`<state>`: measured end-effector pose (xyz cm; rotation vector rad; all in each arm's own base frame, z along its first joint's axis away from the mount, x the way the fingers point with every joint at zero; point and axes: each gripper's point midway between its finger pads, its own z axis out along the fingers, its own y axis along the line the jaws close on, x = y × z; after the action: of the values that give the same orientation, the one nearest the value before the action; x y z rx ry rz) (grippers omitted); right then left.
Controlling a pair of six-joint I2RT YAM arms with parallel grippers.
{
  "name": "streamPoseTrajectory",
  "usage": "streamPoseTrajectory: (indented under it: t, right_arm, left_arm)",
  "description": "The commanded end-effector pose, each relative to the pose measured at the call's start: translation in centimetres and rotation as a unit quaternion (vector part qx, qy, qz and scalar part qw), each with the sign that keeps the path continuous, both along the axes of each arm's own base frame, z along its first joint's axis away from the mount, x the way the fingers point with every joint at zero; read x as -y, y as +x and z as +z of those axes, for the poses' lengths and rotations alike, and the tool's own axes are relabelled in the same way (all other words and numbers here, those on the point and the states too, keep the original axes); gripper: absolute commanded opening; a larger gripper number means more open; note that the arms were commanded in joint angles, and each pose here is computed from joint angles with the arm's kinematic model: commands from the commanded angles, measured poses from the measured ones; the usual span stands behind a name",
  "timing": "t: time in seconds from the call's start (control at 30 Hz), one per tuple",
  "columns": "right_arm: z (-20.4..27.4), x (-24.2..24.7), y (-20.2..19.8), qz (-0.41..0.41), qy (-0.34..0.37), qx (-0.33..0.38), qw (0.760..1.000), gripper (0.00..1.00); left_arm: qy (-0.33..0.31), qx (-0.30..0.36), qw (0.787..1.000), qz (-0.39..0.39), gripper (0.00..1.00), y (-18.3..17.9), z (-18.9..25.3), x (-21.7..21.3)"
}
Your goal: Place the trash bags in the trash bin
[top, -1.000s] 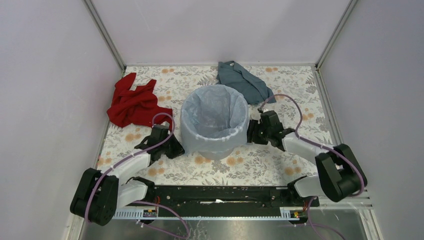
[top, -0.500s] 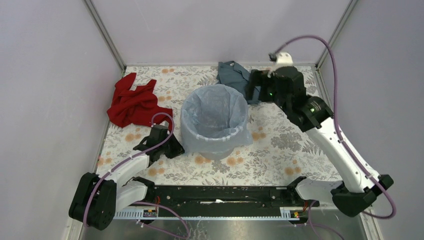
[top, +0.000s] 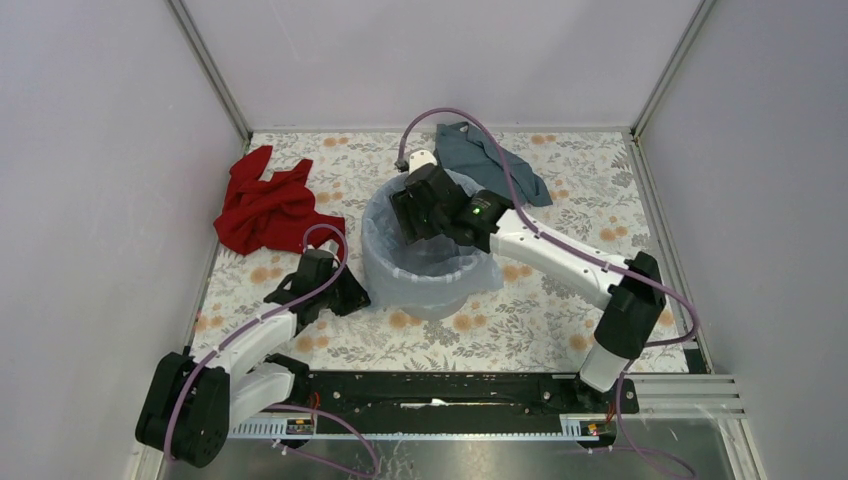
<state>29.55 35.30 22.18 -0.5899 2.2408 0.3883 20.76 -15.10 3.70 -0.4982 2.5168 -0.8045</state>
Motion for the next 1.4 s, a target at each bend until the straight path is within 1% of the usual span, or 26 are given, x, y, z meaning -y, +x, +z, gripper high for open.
streamPoseTrajectory:
  t: [0.0, 0.07, 0.13, 0.2, 0.27, 0.33, 0.37, 0.4, 0.5, 0.57, 0.63, 0.77, 0.87, 0.93, 0.97, 1.0, 1.1, 1.17, 1.37]
  right_arm:
    - [3.8, -0.1, 5.9, -0.096, 0.051, 0.138, 0.984, 0.73]
    - [3.8, 0.6, 8.1, -0.139, 0.048, 0.158, 0.976, 0.76]
    - [3.1, 1.0, 9.4, -0.155, 0.042, 0.141, 0.977, 0.76]
    - [2.1, 2.0, 9.6, -0.169, 0.014, 0.136, 0.976, 0.77]
    - [0.8, 2.7, 8.9, -0.164, 0.003, 0.133, 0.977, 0.82]
    - [0.3, 3.1, 7.8, -0.146, 0.004, 0.124, 0.981, 0.86]
    - [0.3, 2.9, 6.9, -0.123, 0.005, 0.111, 0.986, 0.92]
    - [0.6, 2.4, 5.9, -0.091, 0.005, 0.092, 0.992, 0.95]
    - [0.7, 1.9, 1.7, -0.006, -0.018, 0.003, 1.0, 0.97]
    - [0.1, 2.3, -0.3, 0.018, -0.035, -0.037, 0.999, 0.99]
    - [-1.2, 2.7, -1.7, 0.036, -0.042, -0.065, 0.996, 1.0]
    - [-5.1, 2.4, -3.2, 0.054, -0.049, -0.113, 0.991, 1.0]
    - [-6.9, 1.7, -3.3, 0.057, -0.048, -0.133, 0.988, 1.0]
    - [-7.9, 1.3, -3.1, 0.057, -0.054, -0.138, 0.987, 0.99]
    - [-8.3, 1.2, -3.0, 0.058, -0.058, -0.141, 0.987, 0.97]
    - [-8.8, 1.2, -3.0, 0.058, -0.063, -0.145, 0.986, 0.94]
    - [-10.6, 1.2, -2.9, 0.058, -0.078, -0.157, 0.983, 0.81]
    - [-11.9, 1.2, -2.9, 0.057, -0.085, -0.164, 0.981, 0.76]
    - [-15.6, 1.6, -2.2, 0.031, -0.101, -0.161, 0.981, 0.72]
  left_arm:
    - [-0.015, 0.034, 0.999, -0.011, 0.15, 0.7, 1.3, 0.5]
    - [-0.019, 0.034, 0.999, -0.011, 0.15, 0.5, 1.4, 0.6]
    - [-0.021, 0.034, 0.999, -0.012, 0.15, 0.3, 1.5, 0.6]
    - [-0.019, 0.035, 0.999, -0.01, 0.15, 0.2, 1.5, 0.4]
    - [-0.015, 0.038, 0.999, -0.008, 0.15, 0.2, 1.6, 0.2]
    - [-0.013, 0.04, 0.999, -0.009, 0.15, 0.2, 1.8, 0.2]
    - [-0.014, 0.039, 0.999, -0.011, 0.15, 0.2, 1.8, 0.3]
    - [-0.014, 0.039, 0.999, -0.012, 0.15, 0.2, 2.0, 0.3]
    - [-0.022, 0.045, 0.999, -0.017, 0.16, 0.2, 2.6, 0.6]
    - [-0.024, 0.049, 0.998, -0.018, 0.17, 0.2, 2.8, 0.6]
    - [-0.025, 0.05, 0.998, -0.017, 0.17, 0.3, 2.8, 0.6]
    - [-0.03, 0.055, 0.998, -0.016, 0.2, 0.5, 3.3, 0.8]
    - [-0.035, 0.063, 0.997, -0.016, 0.22, 0.4, 4.0, 0.8]
    - [-0.033, 0.066, 0.997, -0.015, 0.23, 0.3, 4.4, 0.7]
    - [-0.033, 0.068, 0.997, -0.015, 0.23, 0.3, 4.6, 0.6]
    - [-0.033, 0.071, 0.997, -0.015, 0.23, 0.3, 4.8, 0.6]
    - [-0.037, 0.081, 0.996, -0.012, 0.25, 0.4, 5.5, 0.6]
    - [-0.039, 0.084, 0.996, -0.01, 0.26, 0.5, 5.7, 0.6]
    - [-0.044, 0.089, 0.995, -0.013, 0.27, 0.7, 6.2, 0.8]
